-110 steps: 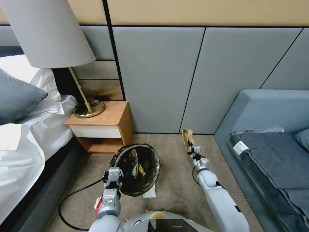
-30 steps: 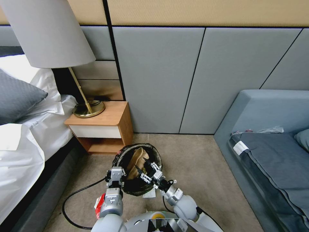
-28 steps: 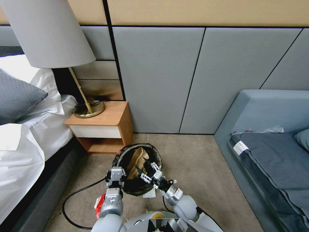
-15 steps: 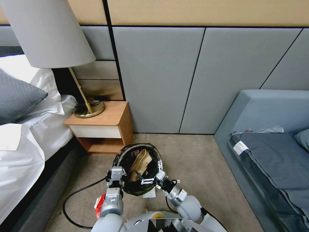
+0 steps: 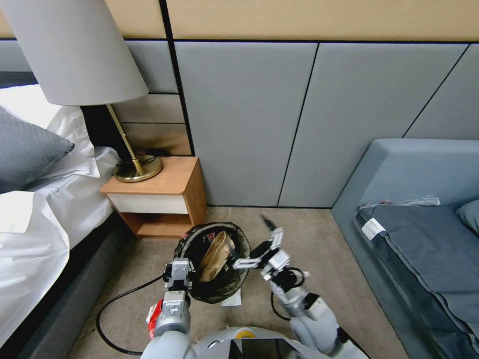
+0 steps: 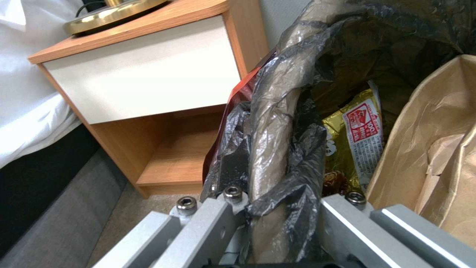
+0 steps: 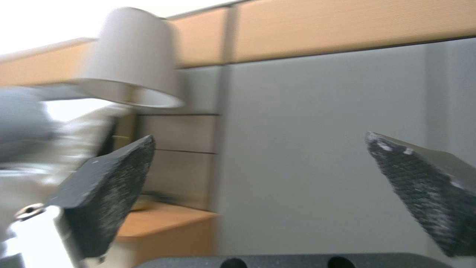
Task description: Pick up the trash bin, then pick up the garbage from the floor and place it into the trash bin.
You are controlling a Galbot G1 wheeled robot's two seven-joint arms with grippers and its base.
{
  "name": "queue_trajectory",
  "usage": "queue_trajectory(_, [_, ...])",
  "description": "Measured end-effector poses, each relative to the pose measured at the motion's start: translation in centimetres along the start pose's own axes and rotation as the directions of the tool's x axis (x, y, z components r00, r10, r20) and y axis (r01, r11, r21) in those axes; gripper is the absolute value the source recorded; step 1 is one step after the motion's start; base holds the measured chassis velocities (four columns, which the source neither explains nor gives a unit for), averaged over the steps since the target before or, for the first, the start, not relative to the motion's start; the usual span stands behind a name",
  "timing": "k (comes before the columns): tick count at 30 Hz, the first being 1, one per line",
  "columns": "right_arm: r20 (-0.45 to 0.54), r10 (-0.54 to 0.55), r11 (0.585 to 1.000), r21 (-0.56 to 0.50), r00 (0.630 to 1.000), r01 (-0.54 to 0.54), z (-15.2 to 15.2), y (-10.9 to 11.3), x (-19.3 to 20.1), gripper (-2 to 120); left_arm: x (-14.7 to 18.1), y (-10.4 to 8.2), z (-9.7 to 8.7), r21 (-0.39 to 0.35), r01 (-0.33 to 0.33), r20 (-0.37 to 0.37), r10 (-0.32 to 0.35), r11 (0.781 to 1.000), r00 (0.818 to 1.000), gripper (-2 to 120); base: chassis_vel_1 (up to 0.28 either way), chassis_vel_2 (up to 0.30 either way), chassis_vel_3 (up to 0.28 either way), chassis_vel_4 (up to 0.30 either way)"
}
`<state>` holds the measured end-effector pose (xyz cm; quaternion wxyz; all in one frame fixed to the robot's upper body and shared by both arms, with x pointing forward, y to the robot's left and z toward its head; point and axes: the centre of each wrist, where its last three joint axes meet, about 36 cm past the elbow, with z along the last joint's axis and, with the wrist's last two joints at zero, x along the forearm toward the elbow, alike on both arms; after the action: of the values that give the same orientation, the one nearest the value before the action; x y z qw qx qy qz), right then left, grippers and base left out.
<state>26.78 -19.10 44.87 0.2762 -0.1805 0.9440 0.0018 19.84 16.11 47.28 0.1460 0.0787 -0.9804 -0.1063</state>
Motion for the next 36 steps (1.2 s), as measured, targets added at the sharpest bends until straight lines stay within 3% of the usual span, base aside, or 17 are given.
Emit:
queue_trajectory(2, [-0.013, 0.044, 0.999, 0.031, 0.999, -0.044, 0.5, -1.4, 0.6, 100, 0.0, 0.0, 0.0, 0.003, 0.001, -0.002, -0.001, 1.0, 1.0, 1, 0.0, 0.0, 0.0, 0.0])
queue_trajectory(9, [-0.048, 0.105, 0.993, 0.061, 0.993, -0.102, 1.9, -3.4, 2.2, 100, 0.1, 0.1, -0.1, 0.01, 0.005, -0.007, -0.005, 1.0, 1.0, 1, 0.0, 0.0, 0.0, 0.0])
queue_trajectory(36, [-0.085, 0.105, 0.993, 0.059, 0.991, -0.1, 2.8, -2.9, 3.1, 100, 0.1, 0.1, -0.1, 0.018, 0.01, -0.009, -0.01, 1.0, 1.0, 1, 0.014, 0.014, 0.012, 0.015])
